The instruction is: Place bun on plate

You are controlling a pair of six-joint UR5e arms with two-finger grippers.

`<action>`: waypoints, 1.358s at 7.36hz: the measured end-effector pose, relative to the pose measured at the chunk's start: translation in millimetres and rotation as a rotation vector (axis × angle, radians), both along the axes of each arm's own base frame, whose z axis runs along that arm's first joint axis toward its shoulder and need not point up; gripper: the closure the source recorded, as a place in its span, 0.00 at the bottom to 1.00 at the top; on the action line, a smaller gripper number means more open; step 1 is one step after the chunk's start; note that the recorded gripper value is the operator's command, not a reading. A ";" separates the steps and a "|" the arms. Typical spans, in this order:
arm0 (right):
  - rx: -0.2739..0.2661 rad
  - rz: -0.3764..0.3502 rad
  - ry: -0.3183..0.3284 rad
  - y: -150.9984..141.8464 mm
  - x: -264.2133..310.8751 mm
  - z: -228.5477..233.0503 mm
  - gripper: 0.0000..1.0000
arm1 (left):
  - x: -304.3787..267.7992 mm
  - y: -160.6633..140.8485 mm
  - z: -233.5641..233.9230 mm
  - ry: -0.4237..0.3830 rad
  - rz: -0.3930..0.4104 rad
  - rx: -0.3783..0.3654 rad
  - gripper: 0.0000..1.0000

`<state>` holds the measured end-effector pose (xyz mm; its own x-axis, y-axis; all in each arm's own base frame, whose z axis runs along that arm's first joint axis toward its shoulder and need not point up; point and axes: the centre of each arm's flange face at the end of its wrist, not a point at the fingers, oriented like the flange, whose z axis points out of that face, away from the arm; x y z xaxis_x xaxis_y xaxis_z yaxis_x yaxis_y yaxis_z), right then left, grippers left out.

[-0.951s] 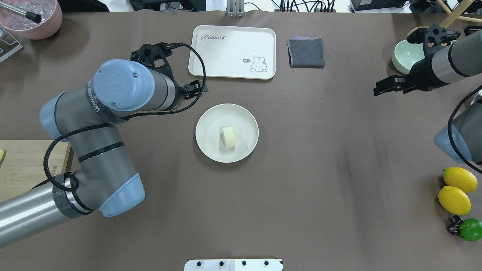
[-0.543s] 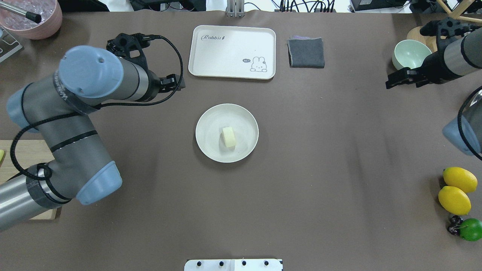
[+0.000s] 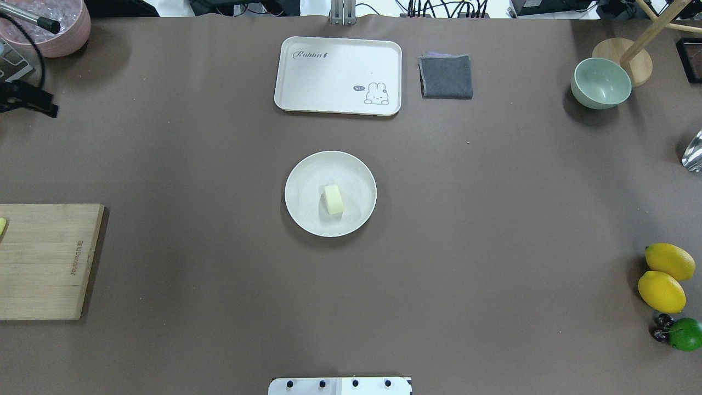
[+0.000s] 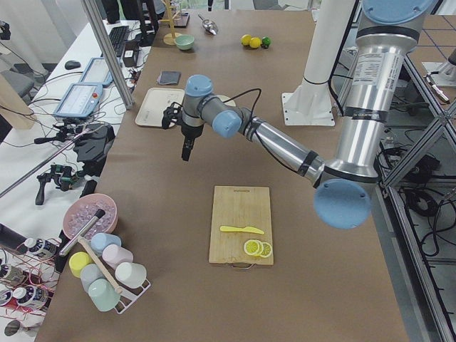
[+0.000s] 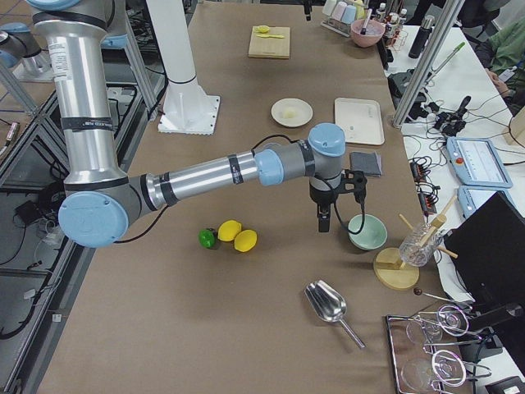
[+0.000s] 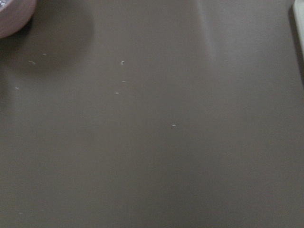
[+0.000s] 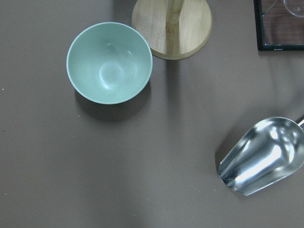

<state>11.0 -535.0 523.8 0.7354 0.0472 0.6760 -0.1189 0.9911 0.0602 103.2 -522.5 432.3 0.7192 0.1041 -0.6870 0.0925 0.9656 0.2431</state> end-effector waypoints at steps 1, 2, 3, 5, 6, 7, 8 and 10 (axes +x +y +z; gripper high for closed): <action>-0.039 0.005 -0.023 10.0 26.8 21.1 0.00 | -54.9 -1.6 46.1 -0.030 0.001 -0.011 0.02; -0.085 0.029 -0.056 18.5 48.9 43.0 0.00 | -102.8 -3.1 91.7 -0.061 0.000 -0.024 0.02; -0.120 0.048 -0.085 26.7 61.7 59.4 0.00 | -136.9 -1.4 131.2 -0.086 0.011 -0.039 0.02; -0.178 0.072 -0.099 39.2 74.0 91.0 0.00 | -170.8 7.1 179.5 -0.085 0.026 -0.075 0.02; -0.196 0.082 -0.100 44.1 78.4 101.1 0.00 | -175.1 10.9 187.2 -0.060 0.029 -0.084 0.02; -0.205 0.088 -0.100 46.9 80.8 105.6 0.00 | -180.0 13.2 189.1 -0.044 0.024 -0.088 0.02; -0.208 0.091 -0.099 48.0 81.9 107.3 0.00 | -184.3 14.4 189.1 -0.035 0.018 -0.089 0.02; -0.210 0.093 -0.091 48.5 82.8 109.1 0.00 | -187.2 15.2 189.6 -0.031 0.013 -0.089 0.02</action>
